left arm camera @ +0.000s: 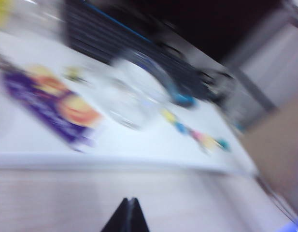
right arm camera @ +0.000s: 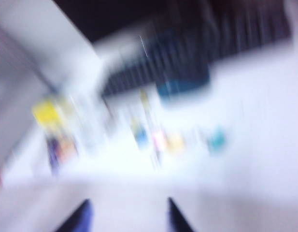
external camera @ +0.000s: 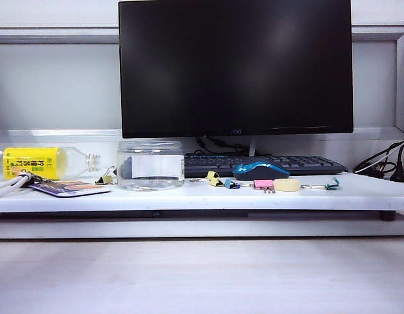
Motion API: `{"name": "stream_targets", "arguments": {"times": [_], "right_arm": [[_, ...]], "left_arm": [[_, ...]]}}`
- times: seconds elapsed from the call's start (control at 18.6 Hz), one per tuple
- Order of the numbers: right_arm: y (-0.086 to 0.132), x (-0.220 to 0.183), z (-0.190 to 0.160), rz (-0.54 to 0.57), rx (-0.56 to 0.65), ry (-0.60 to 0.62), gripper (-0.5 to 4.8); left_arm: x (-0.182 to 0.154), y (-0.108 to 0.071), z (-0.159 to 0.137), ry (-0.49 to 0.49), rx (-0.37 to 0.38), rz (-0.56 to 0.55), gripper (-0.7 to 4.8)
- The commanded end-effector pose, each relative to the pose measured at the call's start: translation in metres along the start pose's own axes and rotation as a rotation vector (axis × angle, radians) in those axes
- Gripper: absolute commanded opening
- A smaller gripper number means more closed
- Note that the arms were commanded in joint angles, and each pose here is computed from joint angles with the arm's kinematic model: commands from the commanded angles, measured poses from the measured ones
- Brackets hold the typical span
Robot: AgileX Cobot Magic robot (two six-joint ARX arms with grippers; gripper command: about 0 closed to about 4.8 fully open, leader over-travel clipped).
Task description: Pick up the clips with the largest number of clips of the same color on the table and place them in a round transparent plastic box.
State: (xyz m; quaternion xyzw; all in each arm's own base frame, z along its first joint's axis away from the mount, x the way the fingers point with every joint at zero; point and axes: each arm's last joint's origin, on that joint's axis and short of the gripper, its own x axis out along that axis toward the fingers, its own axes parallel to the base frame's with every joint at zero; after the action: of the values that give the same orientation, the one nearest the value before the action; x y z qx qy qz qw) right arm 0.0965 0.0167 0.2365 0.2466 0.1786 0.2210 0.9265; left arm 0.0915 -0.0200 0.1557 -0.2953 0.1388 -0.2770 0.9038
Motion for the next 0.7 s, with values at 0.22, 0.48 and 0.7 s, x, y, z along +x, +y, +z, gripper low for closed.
{"name": "stream_targets", "arguments": {"times": [0.22,0.48,0.7], "right_arm": [[0.018,0.052,0.044,0.081,-0.083,0.214,2.43],[0.053,0.115,0.058,0.222,-0.158,0.324,2.43],[0.072,0.162,0.057,0.238,-0.314,0.420,2.43]], "left_arm": [[0.000,-0.001,-0.004,0.063,0.003,-0.061,0.74],[0.000,0.001,-0.003,0.041,0.036,-0.014,1.61],[0.000,0.002,-0.002,0.015,0.110,0.028,1.63]]}}
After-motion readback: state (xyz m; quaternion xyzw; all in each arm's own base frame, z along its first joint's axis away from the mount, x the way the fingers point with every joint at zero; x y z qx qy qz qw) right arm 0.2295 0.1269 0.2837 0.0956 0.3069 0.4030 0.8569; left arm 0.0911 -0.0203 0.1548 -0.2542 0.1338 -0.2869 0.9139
